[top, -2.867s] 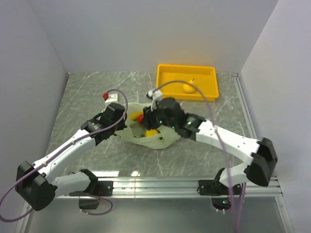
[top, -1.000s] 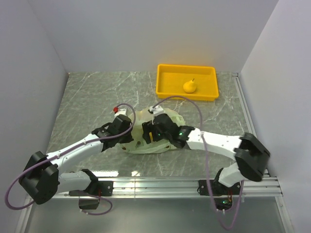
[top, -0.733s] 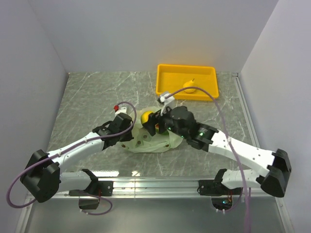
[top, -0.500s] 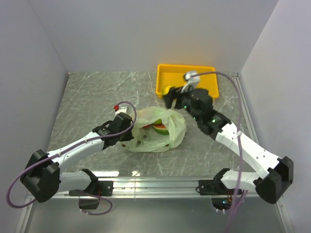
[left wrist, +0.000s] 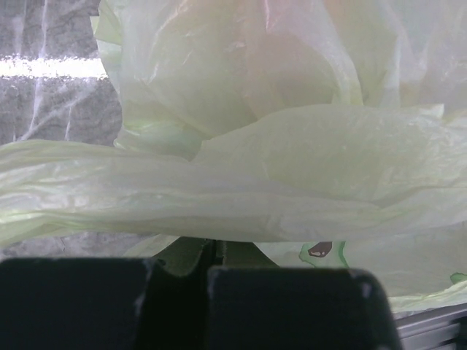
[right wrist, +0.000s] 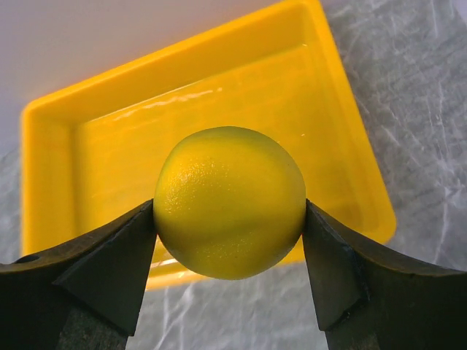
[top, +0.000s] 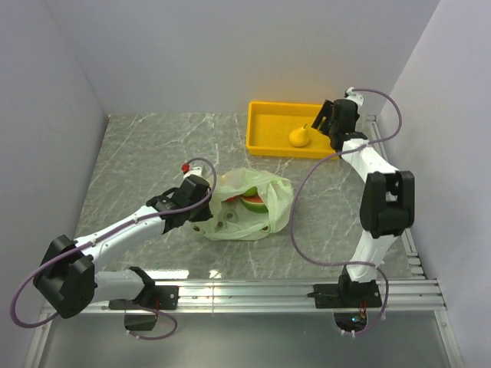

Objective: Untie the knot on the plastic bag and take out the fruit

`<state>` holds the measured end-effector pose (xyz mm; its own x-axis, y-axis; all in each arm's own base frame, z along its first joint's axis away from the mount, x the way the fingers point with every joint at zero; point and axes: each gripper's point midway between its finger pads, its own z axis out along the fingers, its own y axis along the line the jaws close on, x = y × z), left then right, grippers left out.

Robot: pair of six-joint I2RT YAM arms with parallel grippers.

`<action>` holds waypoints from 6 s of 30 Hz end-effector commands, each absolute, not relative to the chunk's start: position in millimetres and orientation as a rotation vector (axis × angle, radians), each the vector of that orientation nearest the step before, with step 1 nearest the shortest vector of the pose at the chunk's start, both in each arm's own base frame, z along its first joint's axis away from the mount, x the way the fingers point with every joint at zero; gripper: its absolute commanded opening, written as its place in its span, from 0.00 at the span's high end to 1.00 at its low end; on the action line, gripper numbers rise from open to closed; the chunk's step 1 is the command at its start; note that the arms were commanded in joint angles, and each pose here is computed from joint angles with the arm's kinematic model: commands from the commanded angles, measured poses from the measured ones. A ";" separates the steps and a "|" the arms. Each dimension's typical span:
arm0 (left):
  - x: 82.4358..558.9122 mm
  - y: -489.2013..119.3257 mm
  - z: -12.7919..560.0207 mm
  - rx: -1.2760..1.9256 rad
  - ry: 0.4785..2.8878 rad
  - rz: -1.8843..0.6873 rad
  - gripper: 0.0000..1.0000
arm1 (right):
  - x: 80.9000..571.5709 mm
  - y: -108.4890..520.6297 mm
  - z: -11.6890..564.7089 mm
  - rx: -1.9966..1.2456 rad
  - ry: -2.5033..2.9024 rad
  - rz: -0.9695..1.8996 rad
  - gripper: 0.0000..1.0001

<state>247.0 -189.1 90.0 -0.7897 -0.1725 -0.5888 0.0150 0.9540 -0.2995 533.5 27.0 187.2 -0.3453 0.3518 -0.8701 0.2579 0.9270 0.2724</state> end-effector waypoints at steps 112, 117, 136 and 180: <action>237.6 -203.8 131.2 -0.306 2.358 -0.615 1.00 | 376.7 373.5 32.0 0.386 2.297 0.512 0.30; 237.1 -199.1 129.9 -0.329 2.349 -0.600 0.99 | 369.7 369.4 51.7 0.274 2.270 0.541 0.68; 277.9 -174.2 137.8 -0.306 2.255 -0.382 0.99 | 250.9 341.3 209.6 -0.534 1.973 0.942 1.00; 262.7 -183.9 132.6 -0.322 2.343 -0.457 0.99 | 575.9 129.6 262.1 0.185 1.905 0.448 0.16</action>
<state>256.3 -182.3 115.4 -0.7384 -0.3276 -0.5894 -0.0996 0.9175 -0.3851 599.4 111.2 161.6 -0.4981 0.3988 -0.7700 0.0483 0.8994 0.4345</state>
